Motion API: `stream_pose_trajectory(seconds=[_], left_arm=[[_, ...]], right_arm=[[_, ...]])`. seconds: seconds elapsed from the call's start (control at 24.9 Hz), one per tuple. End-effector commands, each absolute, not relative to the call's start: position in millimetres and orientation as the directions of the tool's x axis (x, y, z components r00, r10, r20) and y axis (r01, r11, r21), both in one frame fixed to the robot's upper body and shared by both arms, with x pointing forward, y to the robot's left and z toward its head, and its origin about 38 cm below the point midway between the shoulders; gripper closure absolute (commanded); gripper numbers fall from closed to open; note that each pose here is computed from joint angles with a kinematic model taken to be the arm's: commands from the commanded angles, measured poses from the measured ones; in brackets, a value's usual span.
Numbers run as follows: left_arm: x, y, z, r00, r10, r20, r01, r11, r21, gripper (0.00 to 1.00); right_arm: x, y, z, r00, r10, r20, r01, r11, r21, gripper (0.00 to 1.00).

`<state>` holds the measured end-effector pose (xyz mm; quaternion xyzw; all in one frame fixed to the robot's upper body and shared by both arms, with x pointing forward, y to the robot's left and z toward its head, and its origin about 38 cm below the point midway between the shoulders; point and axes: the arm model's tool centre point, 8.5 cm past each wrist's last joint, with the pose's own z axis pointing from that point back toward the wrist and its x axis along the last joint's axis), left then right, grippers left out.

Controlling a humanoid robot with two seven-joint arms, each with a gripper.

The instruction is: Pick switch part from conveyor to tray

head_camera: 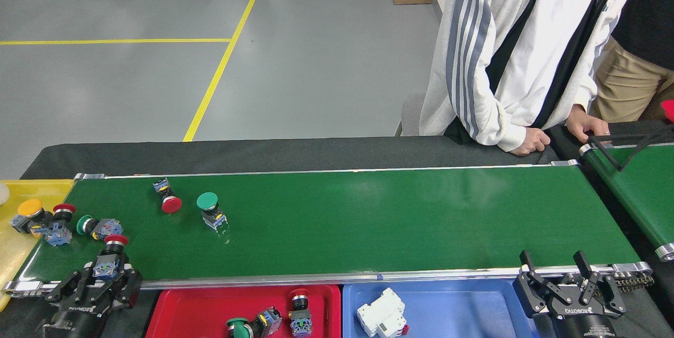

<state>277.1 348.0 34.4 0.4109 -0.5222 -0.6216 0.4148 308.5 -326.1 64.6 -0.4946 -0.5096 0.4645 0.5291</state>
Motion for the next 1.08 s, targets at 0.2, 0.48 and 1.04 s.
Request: stream_pose_trajectory(seconds=[0.2, 0.48, 1.04], left_arm=[[237, 280, 29, -0.549, -0.836, 0.002, 0.115, -0.073, 0.991, 0.00], [239, 285, 35, -0.506, -0.862, 0.008, 0.091, -0.044, 0.995, 0.00], [272, 387, 57, -0.048, -0.996, -0.070, 0.013, -0.071, 0.997, 0.00]], right_arm=[[309, -331, 72, 0.057, 0.996, 0.068, 0.028, 0.067, -0.997, 0.00], [306, -332, 68, 0.058, 0.996, 0.068, 0.005, 0.068, -0.998, 0.00], [294, -325, 70, 0.044, 0.996, 0.071, -0.009, 0.072, -0.997, 0.00]])
